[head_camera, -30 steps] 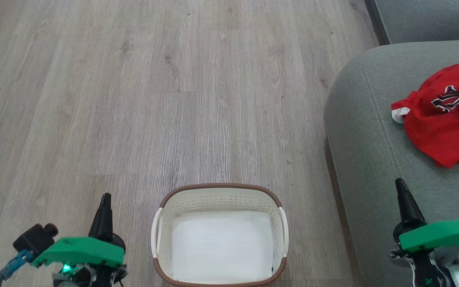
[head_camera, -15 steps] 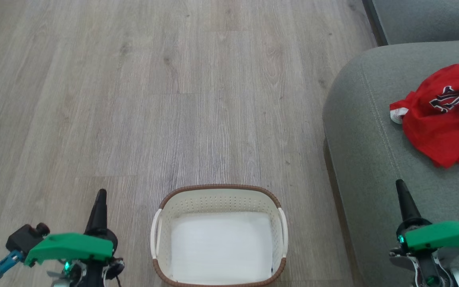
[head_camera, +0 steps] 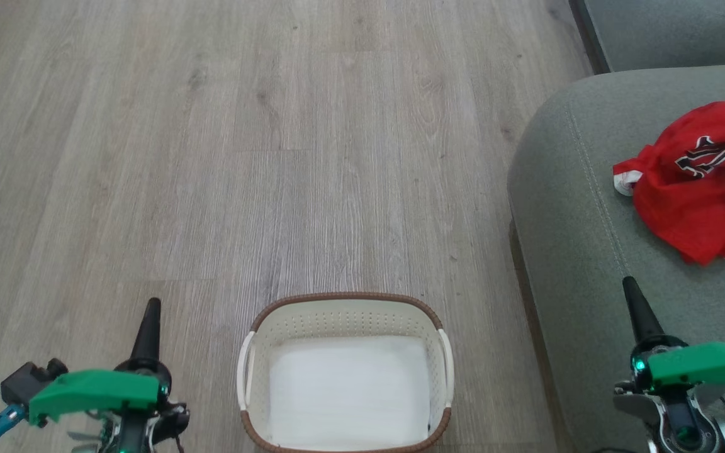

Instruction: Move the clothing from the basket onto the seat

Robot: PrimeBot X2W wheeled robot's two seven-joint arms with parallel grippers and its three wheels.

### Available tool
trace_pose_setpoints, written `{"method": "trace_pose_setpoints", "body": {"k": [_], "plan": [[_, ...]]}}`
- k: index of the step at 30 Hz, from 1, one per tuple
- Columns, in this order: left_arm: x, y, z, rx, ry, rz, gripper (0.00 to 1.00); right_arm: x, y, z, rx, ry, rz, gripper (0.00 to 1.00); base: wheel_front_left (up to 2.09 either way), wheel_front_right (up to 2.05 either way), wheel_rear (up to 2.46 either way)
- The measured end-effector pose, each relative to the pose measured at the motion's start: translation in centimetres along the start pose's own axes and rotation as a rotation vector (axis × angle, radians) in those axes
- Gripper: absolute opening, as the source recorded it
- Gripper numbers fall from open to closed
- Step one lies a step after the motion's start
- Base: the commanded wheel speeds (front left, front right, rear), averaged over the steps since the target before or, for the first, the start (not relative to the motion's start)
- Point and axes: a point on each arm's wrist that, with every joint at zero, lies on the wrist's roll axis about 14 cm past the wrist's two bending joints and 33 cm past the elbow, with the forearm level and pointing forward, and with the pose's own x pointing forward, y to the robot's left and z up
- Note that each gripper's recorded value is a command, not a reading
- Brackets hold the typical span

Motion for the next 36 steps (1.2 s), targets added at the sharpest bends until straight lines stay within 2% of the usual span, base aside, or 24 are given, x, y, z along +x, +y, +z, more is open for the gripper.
{"method": "trace_pose_setpoints", "body": {"k": [36], "plan": [[0.6, -1.7, 1.9, -0.384, -0.012, -0.092, 0.0, 0.1, 0.7, 0.6, 0.355, -0.017, 0.03, 0.0, 0.0, 0.0, 0.0]]}}
